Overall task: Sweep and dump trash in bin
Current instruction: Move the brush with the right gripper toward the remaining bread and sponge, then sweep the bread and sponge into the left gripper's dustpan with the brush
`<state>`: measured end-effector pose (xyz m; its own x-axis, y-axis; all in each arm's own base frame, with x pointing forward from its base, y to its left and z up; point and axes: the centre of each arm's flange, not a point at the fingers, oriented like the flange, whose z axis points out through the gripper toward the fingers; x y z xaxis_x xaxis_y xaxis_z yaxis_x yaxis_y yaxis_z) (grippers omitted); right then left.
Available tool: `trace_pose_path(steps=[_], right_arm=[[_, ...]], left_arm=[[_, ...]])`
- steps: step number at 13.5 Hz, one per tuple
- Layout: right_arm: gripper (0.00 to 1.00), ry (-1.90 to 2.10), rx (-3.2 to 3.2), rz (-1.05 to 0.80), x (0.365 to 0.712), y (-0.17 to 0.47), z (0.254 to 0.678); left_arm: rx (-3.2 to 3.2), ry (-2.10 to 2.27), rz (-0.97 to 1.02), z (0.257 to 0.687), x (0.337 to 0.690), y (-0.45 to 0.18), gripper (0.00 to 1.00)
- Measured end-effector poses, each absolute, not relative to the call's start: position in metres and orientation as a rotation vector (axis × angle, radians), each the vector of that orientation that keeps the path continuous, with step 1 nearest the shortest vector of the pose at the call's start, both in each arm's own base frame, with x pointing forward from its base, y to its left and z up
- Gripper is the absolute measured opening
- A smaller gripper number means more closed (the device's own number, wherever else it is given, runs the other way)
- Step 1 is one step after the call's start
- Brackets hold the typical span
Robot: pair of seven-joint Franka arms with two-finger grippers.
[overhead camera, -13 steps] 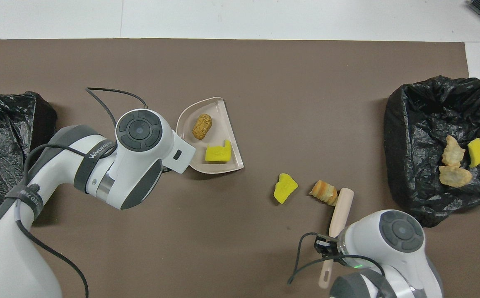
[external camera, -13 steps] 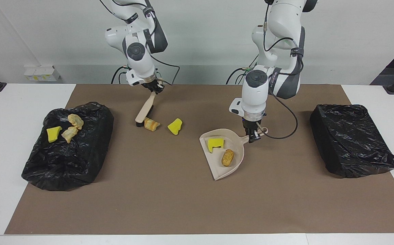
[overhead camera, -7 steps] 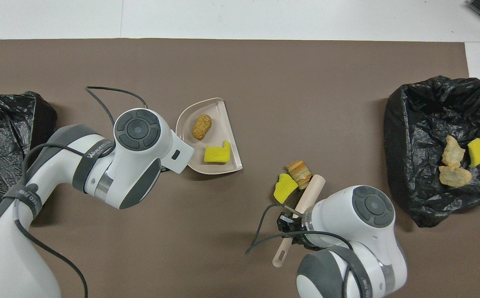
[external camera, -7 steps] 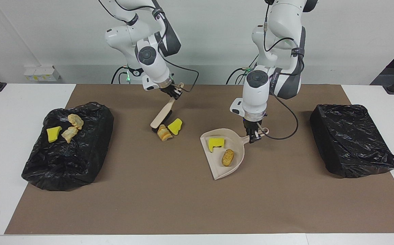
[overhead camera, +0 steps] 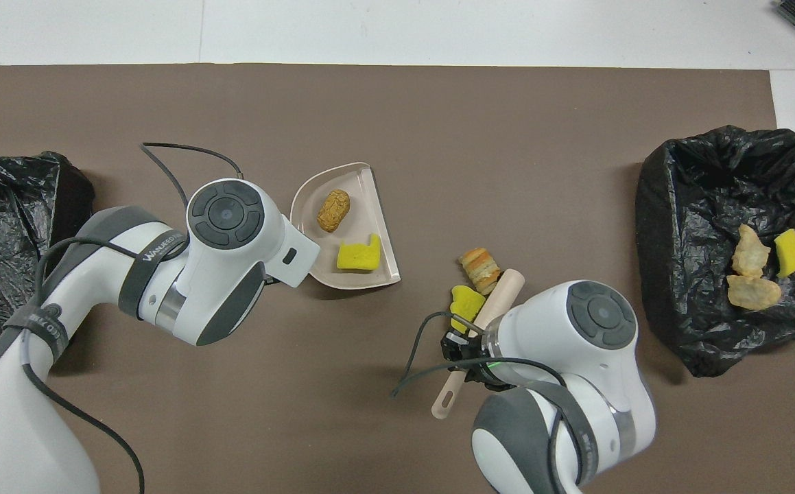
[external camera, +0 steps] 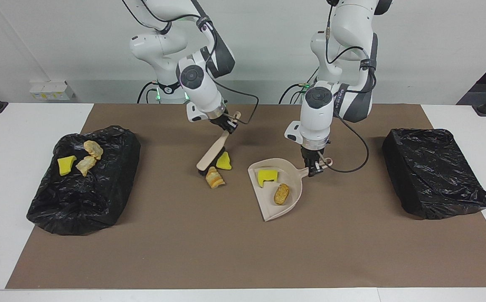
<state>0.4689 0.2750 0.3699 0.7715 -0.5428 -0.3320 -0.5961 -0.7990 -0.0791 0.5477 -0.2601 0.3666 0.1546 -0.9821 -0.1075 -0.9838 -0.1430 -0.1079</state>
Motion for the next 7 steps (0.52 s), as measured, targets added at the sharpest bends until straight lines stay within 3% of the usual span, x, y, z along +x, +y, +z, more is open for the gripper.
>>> trace_pose_path(steps=[7], right_arm=[[0.25,0.707,-2.826,0.338,0.547,0.309,0.388]], left_arm=[[-2.216,2.006,0.023,0.367,0.551,-0.253,0.31]])
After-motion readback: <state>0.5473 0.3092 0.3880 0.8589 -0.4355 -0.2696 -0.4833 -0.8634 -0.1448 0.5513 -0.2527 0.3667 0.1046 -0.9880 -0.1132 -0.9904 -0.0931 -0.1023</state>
